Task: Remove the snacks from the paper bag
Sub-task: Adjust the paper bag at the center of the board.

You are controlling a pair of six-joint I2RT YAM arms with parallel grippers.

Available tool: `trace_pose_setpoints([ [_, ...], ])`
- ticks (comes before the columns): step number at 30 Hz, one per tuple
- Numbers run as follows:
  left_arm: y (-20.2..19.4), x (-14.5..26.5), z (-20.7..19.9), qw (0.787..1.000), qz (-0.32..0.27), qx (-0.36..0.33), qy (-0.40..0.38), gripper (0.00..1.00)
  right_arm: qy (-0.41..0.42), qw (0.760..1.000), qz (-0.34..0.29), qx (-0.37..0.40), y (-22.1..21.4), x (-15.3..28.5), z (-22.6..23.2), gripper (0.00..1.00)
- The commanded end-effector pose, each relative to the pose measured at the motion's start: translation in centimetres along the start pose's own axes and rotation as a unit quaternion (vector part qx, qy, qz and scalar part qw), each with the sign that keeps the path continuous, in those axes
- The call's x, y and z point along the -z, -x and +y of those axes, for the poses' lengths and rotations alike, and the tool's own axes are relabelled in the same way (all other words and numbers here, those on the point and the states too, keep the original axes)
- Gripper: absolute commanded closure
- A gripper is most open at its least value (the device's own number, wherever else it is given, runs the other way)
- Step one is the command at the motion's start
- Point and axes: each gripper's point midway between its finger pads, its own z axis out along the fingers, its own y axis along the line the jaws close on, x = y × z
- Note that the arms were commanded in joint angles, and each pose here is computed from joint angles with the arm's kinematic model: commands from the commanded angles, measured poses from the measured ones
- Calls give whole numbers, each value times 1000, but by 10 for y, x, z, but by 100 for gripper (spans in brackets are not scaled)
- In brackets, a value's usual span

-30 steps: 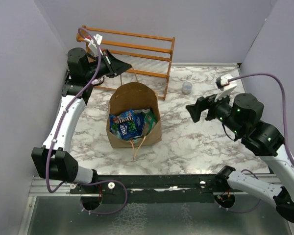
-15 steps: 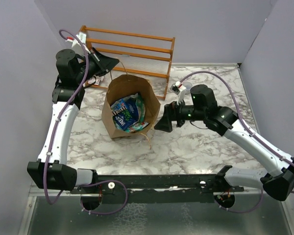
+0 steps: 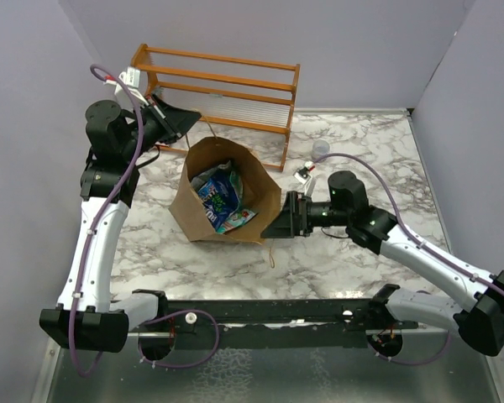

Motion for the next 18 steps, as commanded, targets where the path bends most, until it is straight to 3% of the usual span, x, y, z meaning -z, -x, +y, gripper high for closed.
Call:
trace_pose_setpoints([
  [1, 20, 15, -31, 998, -44, -12, -46, 100, 48, 999, -7, -10, -3, 4, 14, 1],
  [6, 10, 11, -31, 998, -26, 4, -64, 100, 82, 996, 9, -23, -15, 3, 15, 10],
  [18, 6, 11, -36, 996, -15, 18, -84, 100, 143, 989, 24, -39, -25, 0, 28, 14],
])
